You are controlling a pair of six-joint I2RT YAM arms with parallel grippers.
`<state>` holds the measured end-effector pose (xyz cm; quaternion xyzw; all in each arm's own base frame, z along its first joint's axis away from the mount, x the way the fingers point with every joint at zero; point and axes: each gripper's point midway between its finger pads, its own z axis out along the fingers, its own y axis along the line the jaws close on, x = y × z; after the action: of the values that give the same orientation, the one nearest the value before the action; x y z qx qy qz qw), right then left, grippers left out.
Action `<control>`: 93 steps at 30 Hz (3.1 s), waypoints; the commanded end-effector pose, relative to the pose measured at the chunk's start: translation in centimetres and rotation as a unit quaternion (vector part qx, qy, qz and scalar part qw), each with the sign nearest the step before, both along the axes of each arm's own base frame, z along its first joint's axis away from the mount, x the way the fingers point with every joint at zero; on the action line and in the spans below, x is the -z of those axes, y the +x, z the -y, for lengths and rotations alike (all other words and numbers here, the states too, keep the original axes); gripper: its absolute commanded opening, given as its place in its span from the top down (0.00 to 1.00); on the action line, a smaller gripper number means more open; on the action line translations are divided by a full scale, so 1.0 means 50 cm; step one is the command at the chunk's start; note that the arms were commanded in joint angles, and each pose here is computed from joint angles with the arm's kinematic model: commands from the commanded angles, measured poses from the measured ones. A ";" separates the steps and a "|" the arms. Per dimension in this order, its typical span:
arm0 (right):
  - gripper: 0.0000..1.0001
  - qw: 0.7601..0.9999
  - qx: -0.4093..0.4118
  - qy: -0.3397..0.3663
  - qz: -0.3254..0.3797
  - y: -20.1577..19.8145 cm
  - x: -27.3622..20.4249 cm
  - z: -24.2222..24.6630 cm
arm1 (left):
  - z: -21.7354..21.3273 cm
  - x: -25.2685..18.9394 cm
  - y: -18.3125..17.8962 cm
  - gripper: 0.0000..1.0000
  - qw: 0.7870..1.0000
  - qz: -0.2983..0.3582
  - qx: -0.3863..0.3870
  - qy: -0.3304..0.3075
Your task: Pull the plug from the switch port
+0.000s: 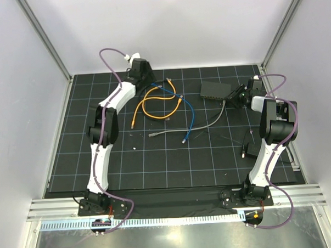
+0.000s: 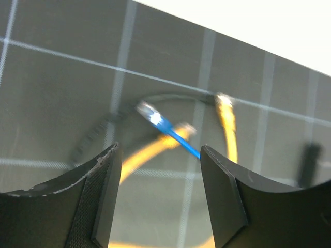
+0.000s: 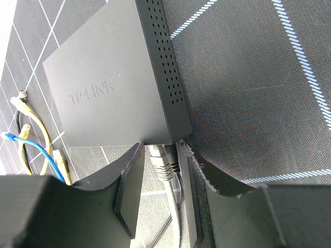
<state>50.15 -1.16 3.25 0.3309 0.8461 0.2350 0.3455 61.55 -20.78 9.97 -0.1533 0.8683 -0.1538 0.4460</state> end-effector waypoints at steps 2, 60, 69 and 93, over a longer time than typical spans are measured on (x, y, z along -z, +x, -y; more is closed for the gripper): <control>0.59 1.000 0.004 -0.015 -0.024 -0.014 0.037 0.015 | 0.132 -0.207 -0.106 0.34 0.993 0.081 0.084 0.033; 0.59 1.000 -0.010 0.005 -0.017 -0.010 0.038 0.000 | 0.247 -0.011 -0.350 0.95 0.918 -0.152 0.358 0.081; 0.59 1.000 -0.012 -0.005 -0.016 -0.012 0.030 0.004 | 0.290 -0.096 -0.297 0.51 0.939 -0.066 0.333 0.062; 0.44 1.000 0.001 -0.014 0.019 0.004 -0.033 0.051 | 0.713 -0.104 -0.286 0.41 0.898 0.086 0.296 -0.315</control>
<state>49.53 -2.40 3.63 0.3272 0.8441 0.2421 0.3489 45.19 -55.90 9.33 0.0183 0.7896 -0.5319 0.3055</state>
